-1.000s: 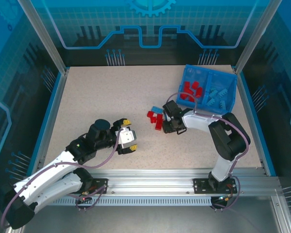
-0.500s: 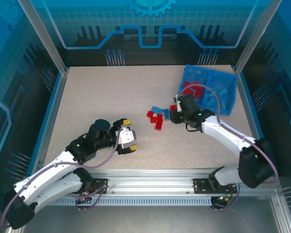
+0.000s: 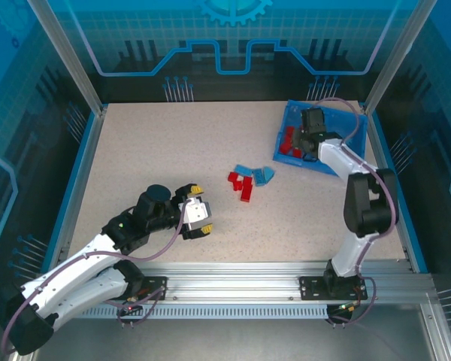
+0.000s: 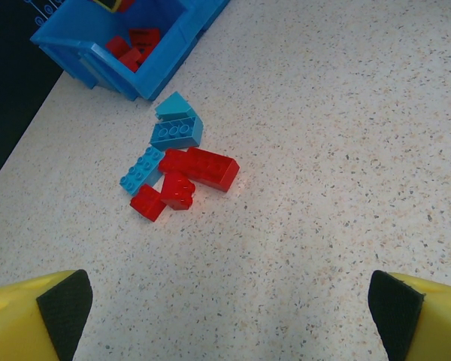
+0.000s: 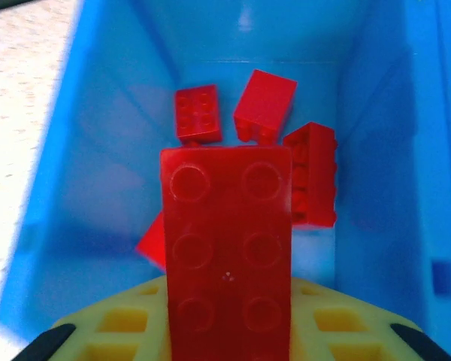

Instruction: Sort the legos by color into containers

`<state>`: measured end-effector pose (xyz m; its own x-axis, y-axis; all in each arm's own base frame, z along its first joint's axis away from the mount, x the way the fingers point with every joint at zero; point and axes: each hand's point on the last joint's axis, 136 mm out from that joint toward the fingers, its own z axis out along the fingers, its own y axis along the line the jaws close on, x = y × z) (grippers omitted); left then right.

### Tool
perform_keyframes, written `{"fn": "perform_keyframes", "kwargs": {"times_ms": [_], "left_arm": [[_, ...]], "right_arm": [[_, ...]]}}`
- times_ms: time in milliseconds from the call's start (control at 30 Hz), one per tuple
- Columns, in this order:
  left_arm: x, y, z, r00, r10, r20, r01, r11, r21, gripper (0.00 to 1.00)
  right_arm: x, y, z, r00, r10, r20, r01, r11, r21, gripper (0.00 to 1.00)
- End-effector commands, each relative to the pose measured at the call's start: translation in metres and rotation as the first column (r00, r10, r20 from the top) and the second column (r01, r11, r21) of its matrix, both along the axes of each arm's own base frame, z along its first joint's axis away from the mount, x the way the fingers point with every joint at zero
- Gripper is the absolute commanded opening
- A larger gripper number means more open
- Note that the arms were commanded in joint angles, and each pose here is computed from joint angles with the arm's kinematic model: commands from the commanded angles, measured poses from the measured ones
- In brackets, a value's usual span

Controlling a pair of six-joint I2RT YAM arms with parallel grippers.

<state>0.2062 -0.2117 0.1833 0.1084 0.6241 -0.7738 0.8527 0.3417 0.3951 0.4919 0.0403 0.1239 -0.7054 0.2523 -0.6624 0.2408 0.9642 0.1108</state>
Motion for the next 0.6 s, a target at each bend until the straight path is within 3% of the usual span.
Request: {"fn": "perform_keyframes", "kwargs": {"times_ms": [0,133,267,567], "left_arm": [[0.0,0.0,0.014,1.0,-0.008,0.026,0.008,1.0,-0.016,0.99],[0.0,0.0,0.014,1.0,-0.01,0.026,0.011,1.0,-0.015,0.99],[0.002,0.001,0.014,0.999,-0.001,0.033,0.001,1.0,-0.014,0.99],[0.03,0.012,0.02,0.983,0.173,0.06,-0.17,0.985,-0.041,0.99]], "right_arm": [[0.019,-0.007,-0.008,0.999,-0.028,-0.027,0.028,1.0,0.012,0.28],[0.033,-0.008,-0.018,0.997,-0.035,-0.064,0.035,0.999,-0.001,0.33],[0.036,-0.007,-0.005,0.998,-0.041,-0.053,0.042,0.999,0.011,0.46],[0.005,0.012,0.056,0.999,0.014,0.052,-0.021,0.991,0.129,0.48]]}}
